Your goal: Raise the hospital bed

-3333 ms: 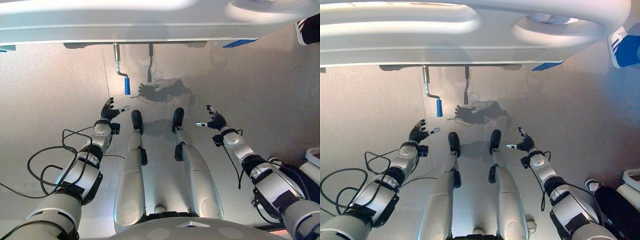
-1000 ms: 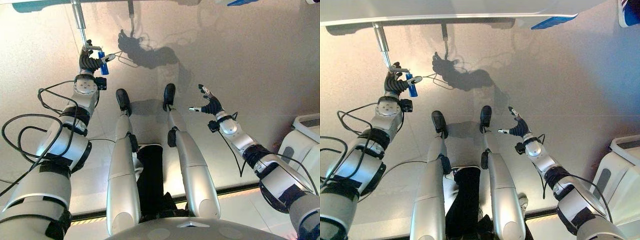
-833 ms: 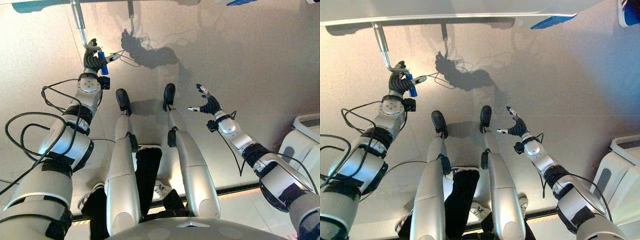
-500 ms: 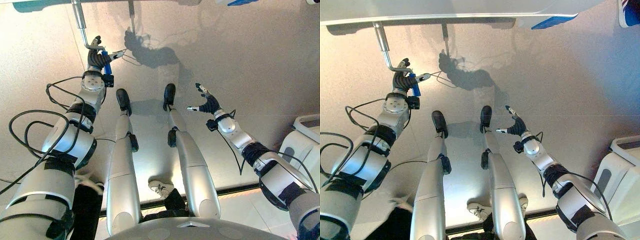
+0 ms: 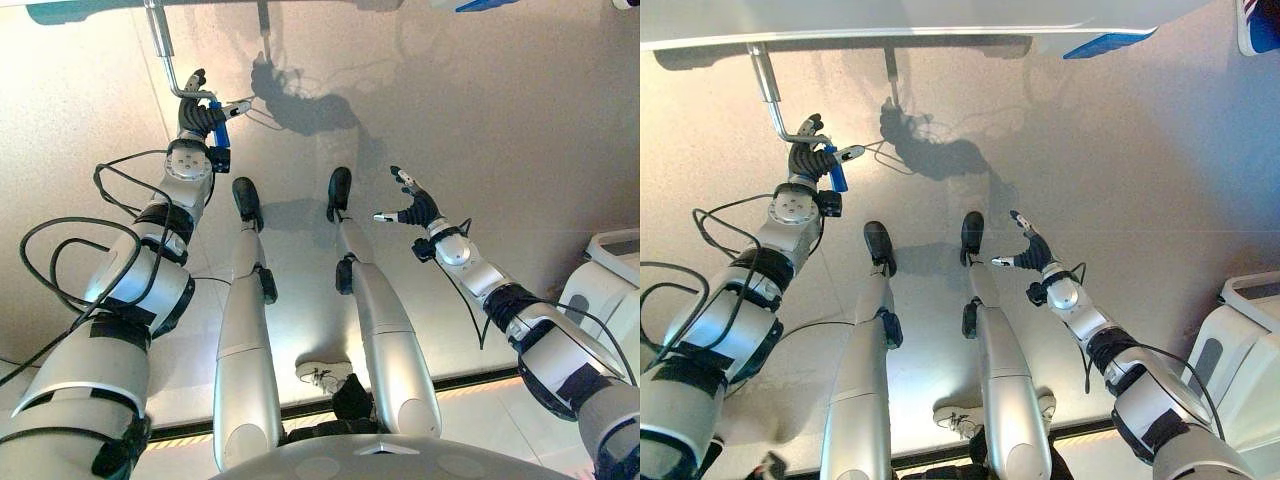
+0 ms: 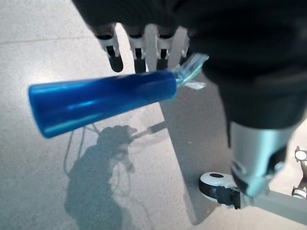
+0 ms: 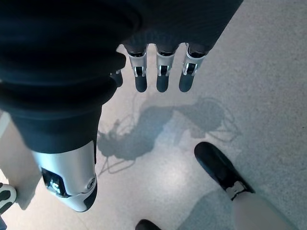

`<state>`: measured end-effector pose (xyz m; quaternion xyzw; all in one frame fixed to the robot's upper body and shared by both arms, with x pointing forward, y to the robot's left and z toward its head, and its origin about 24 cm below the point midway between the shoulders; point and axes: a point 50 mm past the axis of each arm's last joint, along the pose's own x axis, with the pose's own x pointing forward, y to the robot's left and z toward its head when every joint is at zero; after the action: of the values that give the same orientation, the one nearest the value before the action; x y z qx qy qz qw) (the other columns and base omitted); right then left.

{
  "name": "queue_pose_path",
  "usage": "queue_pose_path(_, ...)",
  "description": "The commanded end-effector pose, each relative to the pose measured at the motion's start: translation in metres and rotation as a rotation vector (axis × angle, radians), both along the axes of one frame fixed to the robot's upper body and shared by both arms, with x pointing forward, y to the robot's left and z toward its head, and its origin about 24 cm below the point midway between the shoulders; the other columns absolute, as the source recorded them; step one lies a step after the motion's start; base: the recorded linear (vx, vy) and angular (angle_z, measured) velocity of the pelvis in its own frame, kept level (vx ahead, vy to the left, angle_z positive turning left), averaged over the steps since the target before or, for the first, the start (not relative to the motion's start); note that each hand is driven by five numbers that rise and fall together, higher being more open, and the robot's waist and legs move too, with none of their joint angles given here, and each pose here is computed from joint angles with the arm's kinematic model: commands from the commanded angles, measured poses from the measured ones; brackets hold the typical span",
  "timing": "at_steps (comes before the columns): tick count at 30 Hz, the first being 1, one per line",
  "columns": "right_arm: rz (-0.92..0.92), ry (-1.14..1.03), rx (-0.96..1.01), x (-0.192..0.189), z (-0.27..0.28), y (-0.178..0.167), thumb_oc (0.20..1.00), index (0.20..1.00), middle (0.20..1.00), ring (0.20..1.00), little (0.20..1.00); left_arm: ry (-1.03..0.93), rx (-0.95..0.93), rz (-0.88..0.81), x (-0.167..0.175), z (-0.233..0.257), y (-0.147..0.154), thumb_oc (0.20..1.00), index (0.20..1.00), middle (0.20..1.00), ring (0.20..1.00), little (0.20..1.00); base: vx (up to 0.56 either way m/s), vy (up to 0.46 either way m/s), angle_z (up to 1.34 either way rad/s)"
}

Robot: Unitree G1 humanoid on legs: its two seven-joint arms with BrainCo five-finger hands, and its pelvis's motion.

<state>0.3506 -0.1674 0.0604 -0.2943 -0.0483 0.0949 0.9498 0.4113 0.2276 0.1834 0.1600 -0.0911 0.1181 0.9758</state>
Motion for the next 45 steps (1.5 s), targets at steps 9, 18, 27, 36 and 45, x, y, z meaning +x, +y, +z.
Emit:
queue_pose_path(9,0.028,-0.063,-0.039,0.002,0.015,-0.003,1.000,1.000,1.000,1.000,1.000,-0.021,0.002,-0.028,0.003,0.011,-0.007,1.000,1.000,1.000,1.000,1.000,0.00,0.000,0.00)
queue_pose_path(18,0.029,-0.058,-0.039,0.003,0.014,-0.002,1.000,1.000,1.000,1.000,1.000,-0.005,-0.002,-0.036,0.004,0.009,-0.009,1.000,1.000,1.000,1.000,1.000,0.00,0.000,0.00)
queue_pose_path(27,0.037,-0.051,-0.042,0.003,0.013,0.001,1.000,1.000,1.000,1.000,1.000,0.040,-0.007,-0.022,0.004,0.001,-0.006,1.000,1.000,1.000,1.000,1.000,0.00,0.000,0.00)
queue_pose_path(36,0.033,-0.053,-0.046,0.003,0.015,-0.001,1.000,1.000,1.000,1.000,1.000,0.059,-0.022,-0.021,0.004,-0.002,-0.006,1.000,1.000,1.000,1.000,1.000,0.00,0.000,0.00)
queue_pose_path(45,0.045,-0.053,-0.051,0.002,0.014,0.000,1.000,1.000,1.000,1.000,1.000,0.048,-0.011,-0.031,0.005,0.000,-0.008,0.200,0.200,0.200,0.200,0.200,0.00,0.000,0.00)
